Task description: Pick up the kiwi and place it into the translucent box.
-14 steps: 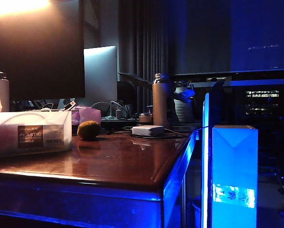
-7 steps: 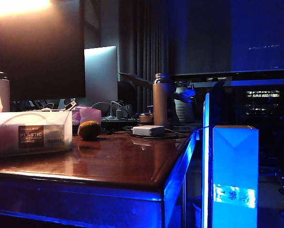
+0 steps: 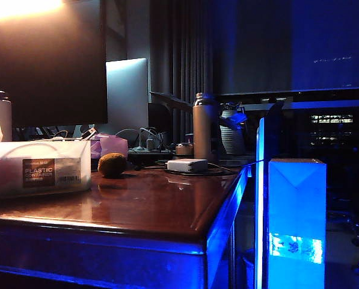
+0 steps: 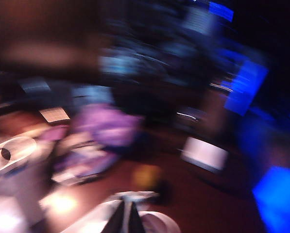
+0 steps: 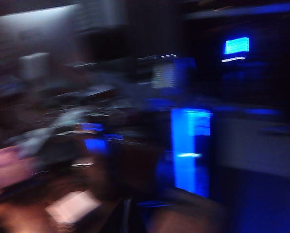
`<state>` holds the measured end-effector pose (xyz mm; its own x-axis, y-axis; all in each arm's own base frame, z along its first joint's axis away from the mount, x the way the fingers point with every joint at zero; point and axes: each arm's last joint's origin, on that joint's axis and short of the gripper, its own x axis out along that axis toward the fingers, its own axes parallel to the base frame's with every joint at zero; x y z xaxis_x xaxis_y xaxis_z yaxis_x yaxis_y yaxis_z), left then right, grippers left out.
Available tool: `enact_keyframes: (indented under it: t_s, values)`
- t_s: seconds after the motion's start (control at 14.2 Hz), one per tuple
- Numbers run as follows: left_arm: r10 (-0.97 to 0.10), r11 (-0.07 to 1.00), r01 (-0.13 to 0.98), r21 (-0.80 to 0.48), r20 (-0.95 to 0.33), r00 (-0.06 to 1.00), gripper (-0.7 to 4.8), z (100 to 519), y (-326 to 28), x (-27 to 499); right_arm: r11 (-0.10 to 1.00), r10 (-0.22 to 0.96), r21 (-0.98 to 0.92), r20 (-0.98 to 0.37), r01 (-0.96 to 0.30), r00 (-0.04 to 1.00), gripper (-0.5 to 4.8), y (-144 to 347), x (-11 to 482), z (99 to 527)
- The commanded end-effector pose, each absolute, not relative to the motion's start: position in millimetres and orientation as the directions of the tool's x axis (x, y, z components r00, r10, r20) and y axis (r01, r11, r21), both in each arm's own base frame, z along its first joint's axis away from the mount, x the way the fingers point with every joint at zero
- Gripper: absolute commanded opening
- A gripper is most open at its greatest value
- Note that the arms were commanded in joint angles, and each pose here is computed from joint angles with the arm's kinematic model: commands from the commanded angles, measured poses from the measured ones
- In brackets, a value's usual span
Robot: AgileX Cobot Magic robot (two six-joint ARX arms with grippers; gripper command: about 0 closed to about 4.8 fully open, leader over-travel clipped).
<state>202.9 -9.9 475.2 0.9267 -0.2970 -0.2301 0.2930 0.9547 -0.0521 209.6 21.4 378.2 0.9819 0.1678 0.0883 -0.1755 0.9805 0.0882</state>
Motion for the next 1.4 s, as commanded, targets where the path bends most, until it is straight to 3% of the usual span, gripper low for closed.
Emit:
enact_keyframes:
  t_s: [0.07, 0.21, 0.42, 0.7, 1.05, 1.4]
  values:
    - [-0.443, 0.895, 0.437, -0.094, -0.317, 0.839, -0.03, 483, -7, 218, 0.901, 0.425, 0.069, 0.066, -0.429, 0.903, -0.01, 35, 265, 409]
    - [-0.456, 0.888, 0.441, -0.129, -0.36, 0.814, -0.03, 477, -3, 232, 0.855, 0.514, 0.112, -0.039, -0.507, 0.857, -0.01, 43, 314, 415]
    - [-0.333, 0.943, 0.303, -0.14, -0.449, 0.829, -0.03, 461, 7, 253, 0.772, 0.633, 0.167, -0.119, -0.613, 0.765, -0.01, 61, 377, 400]
    - [-0.351, 0.936, 0.315, -0.157, -0.365, 0.862, -0.03, 469, 0, 262, 0.696, 0.718, 0.19, -0.185, -0.693, 0.671, -0.01, 109, 426, 351]
    - [-0.319, 0.948, 0.289, -0.136, -0.36, 0.877, -0.03, 469, 1, 262, 0.769, 0.64, 0.118, -0.162, -0.629, 0.751, -0.01, 196, 455, 275]
    - [-0.323, 0.946, 0.29, -0.143, -0.373, 0.87, -0.03, 468, 0, 262, 0.742, 0.671, 0.122, -0.16, -0.66, 0.724, -0.01, 254, 502, 234]
